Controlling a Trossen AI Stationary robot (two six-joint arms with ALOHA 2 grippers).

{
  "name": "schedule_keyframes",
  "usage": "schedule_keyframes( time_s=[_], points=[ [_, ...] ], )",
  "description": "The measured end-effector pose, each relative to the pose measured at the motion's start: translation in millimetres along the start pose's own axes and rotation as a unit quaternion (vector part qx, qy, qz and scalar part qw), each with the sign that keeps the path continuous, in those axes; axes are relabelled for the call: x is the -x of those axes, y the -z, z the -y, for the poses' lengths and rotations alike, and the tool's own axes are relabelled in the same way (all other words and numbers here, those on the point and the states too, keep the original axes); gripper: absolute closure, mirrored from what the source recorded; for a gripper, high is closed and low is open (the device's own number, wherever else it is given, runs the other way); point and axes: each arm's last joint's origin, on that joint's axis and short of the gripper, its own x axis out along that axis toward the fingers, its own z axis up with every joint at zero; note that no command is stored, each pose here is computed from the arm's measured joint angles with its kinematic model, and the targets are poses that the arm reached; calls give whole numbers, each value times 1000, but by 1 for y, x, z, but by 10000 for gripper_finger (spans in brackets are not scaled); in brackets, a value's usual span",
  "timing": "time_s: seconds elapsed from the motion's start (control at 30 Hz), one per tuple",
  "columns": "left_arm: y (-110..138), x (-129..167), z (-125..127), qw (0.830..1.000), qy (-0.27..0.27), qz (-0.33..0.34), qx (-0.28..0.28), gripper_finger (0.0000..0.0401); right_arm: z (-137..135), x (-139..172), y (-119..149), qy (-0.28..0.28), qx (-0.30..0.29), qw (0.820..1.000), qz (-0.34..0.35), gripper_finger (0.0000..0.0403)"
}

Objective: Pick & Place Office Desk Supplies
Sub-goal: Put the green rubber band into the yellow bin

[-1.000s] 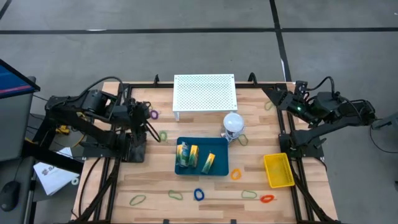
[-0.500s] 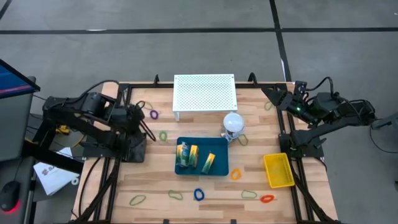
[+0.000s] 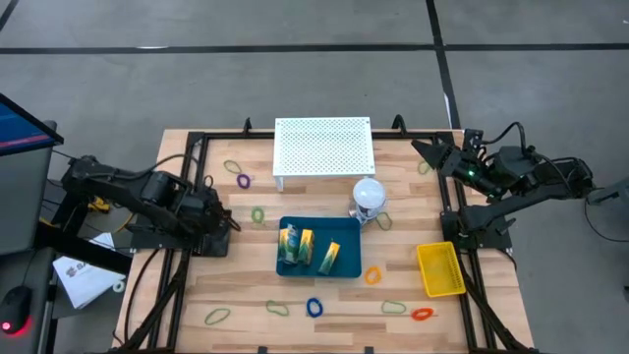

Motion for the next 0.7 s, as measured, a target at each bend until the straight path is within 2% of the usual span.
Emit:
schedule_keyframes(
  time_s=[0.2,0.33,0.47,0.7],
  points=[
    [3,-25,-7,998,-15,-15,51,258,0,0,0,0,0,1000,0,280],
    [2,-39,-12,995,-38,14,93,258,0,0,0,0,0,1000,0,280],
    [2,-52,-13,990,-35,21,137,258,0,0,0,0,-5,1000,0,280],
    [0,-62,-5,992,19,35,121,258,0,0,0,0,-5,1000,-1,280]
  ],
)
